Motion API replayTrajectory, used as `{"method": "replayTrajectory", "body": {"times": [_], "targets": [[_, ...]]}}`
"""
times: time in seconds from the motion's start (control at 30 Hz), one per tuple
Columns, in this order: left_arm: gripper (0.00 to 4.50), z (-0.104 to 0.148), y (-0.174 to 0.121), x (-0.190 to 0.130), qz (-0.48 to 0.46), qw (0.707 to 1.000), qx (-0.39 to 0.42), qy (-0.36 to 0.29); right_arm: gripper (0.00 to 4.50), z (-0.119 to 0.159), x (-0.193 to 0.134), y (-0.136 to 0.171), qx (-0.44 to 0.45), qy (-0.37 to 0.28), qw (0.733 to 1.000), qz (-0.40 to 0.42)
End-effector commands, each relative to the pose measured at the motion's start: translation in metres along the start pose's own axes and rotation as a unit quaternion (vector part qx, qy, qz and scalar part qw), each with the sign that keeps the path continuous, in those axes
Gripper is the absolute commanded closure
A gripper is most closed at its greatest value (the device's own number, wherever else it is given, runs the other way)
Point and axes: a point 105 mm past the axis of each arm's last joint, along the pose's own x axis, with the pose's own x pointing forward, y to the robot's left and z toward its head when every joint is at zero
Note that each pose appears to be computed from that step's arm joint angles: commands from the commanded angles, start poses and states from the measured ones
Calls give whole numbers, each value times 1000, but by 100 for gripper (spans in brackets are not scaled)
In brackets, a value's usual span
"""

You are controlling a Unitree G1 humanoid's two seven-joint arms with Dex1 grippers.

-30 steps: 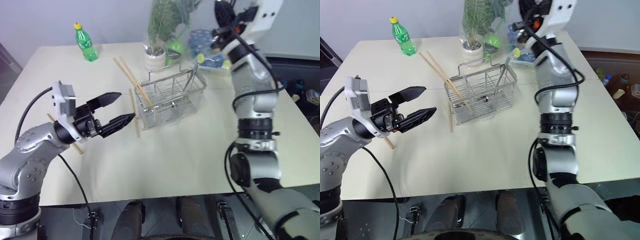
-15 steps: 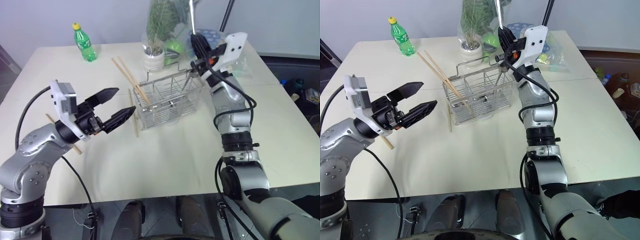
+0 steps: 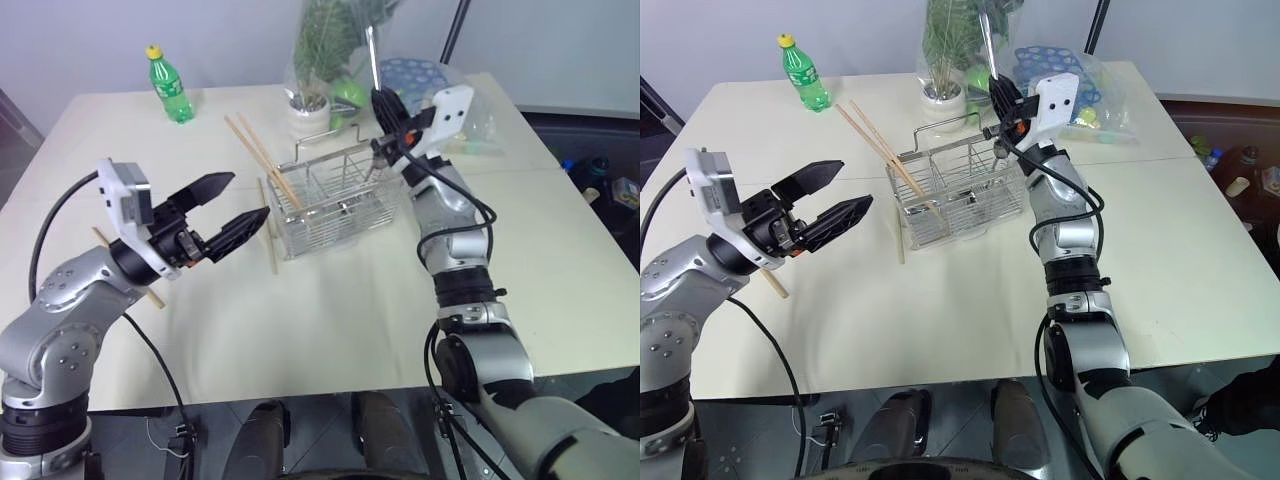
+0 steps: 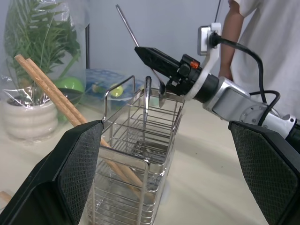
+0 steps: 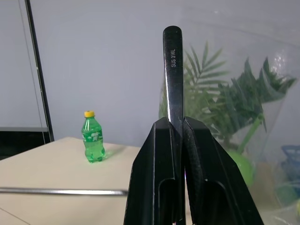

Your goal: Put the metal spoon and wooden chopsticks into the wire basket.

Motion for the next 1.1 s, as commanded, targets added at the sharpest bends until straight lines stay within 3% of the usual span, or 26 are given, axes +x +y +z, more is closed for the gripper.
{"method": "replayTrajectory", "body": {"times": [0.03, 0.2, 0.23, 0.33, 0.53, 0.7, 0.97, 1.1], "targets": [[0, 14, -3, 0, -4, 1000, 24, -20, 291, 14, 3, 6, 1, -27, 1000, 7], [0, 16, 1, -1, 2, 999, 24, -21, 38, 11, 1, 4, -7, -20, 1000, -1], [0, 16, 2, -2, 4, 999, 24, -22, 5, 12, 1, 4, -9, -20, 1000, -1], [0, 19, 7, -3, 17, 999, 25, -31, 5, 22, 3, 5, -26, -27, 999, 5], [0, 44, 35, -11, 92, 991, 21, -94, 5, 75, 10, 2, -60, -56, 996, 24], [0, 44, 60, -30, 177, 979, 36, -99, 5, 102, -8, -10, -117, -17, 992, 45], [0, -6, 92, -50, 287, 957, 43, -27, 5, 98, -67, -1, -152, 129, 970, 140], [0, -54, 104, -49, 324, 943, 39, 56, 5, 92, -84, 7, -132, 165, 966, 151]]}}
